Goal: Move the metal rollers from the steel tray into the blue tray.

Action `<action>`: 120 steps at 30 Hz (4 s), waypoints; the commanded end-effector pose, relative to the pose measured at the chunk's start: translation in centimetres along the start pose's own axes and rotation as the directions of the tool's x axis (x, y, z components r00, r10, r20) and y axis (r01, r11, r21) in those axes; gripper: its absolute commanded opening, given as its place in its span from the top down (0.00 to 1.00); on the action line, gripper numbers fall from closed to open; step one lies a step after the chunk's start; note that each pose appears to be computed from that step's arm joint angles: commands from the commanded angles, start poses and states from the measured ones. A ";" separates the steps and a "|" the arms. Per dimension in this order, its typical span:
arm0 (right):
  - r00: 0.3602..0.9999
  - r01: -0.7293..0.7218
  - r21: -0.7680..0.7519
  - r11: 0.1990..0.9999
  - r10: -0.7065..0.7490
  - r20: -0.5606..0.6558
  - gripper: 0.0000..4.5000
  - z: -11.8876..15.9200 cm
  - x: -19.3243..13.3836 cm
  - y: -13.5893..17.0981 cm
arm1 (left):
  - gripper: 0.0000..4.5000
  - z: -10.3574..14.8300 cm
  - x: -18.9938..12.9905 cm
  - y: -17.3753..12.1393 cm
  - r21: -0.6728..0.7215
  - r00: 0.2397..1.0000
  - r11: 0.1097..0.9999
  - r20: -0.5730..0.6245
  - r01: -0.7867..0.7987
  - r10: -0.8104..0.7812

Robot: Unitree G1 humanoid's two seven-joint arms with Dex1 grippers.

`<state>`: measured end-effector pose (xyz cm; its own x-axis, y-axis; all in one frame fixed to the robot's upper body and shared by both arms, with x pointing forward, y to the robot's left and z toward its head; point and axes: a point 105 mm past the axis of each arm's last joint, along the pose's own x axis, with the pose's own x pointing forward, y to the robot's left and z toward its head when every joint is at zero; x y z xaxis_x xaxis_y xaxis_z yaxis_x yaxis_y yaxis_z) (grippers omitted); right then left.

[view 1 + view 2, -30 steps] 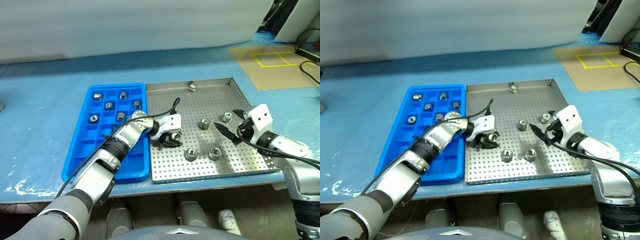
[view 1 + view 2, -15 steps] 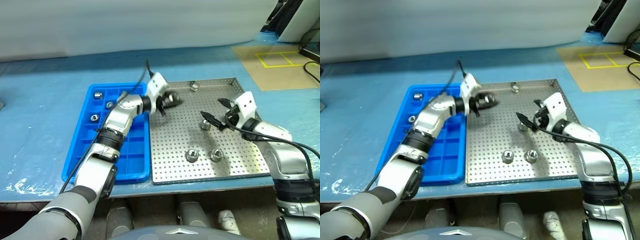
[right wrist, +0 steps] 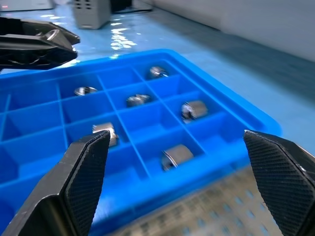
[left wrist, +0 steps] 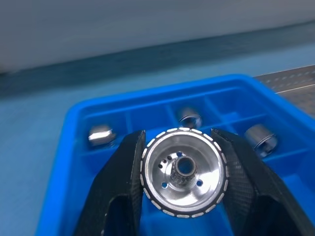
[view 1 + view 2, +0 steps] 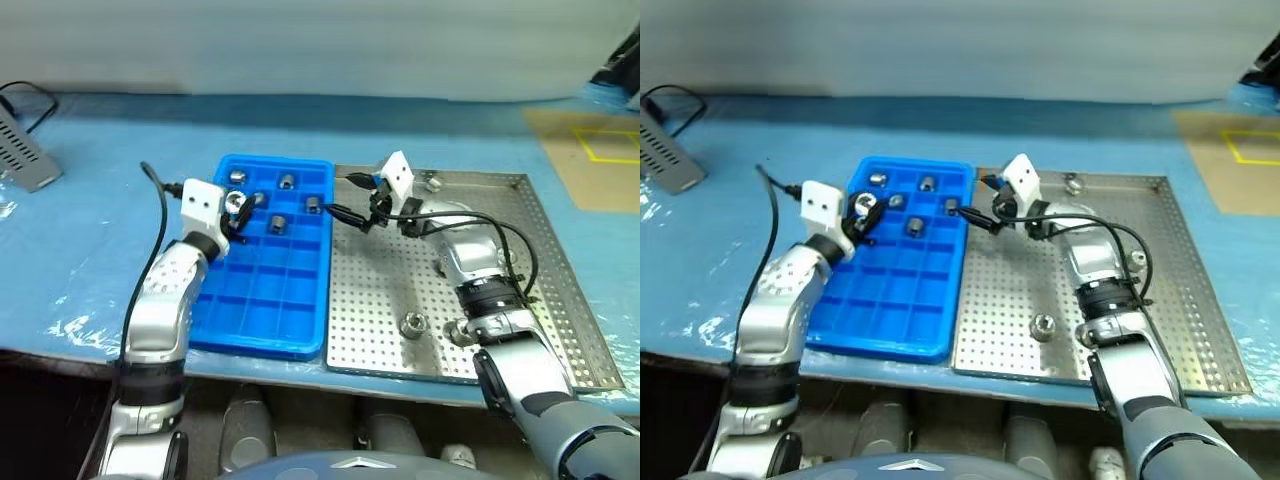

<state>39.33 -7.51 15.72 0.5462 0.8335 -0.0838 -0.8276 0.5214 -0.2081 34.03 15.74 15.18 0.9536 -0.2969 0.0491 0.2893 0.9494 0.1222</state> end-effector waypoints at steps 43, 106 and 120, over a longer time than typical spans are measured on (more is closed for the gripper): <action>0.880 0.450 -0.098 0.887 -0.460 -0.121 0.00 0.3 -15.7 -4.7 | 0.11 1.8 9.3 -18.0 -0.007 0.647 0.647 0.034 0.762 -0.762; 1.000 0.000 -0.073 0.997 0.002 0.019 0.00 2.2 0.7 0.2 | 0.58 0.4 1.2 -4.1 -0.038 0.996 0.998 0.074 0.051 -0.048; 0.997 -0.060 -0.081 0.995 0.063 0.035 0.00 2.0 2.1 0.7 | 0.58 -1.8 -0.5 -4.0 -0.074 0.997 0.996 -0.055 0.043 -0.047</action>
<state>39.53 -4.83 15.57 0.4831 0.8681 -0.1140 -0.8613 0.4478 -0.2402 32.66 12.74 12.20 0.9495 -0.3123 -0.0295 0.3135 0.9483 0.0504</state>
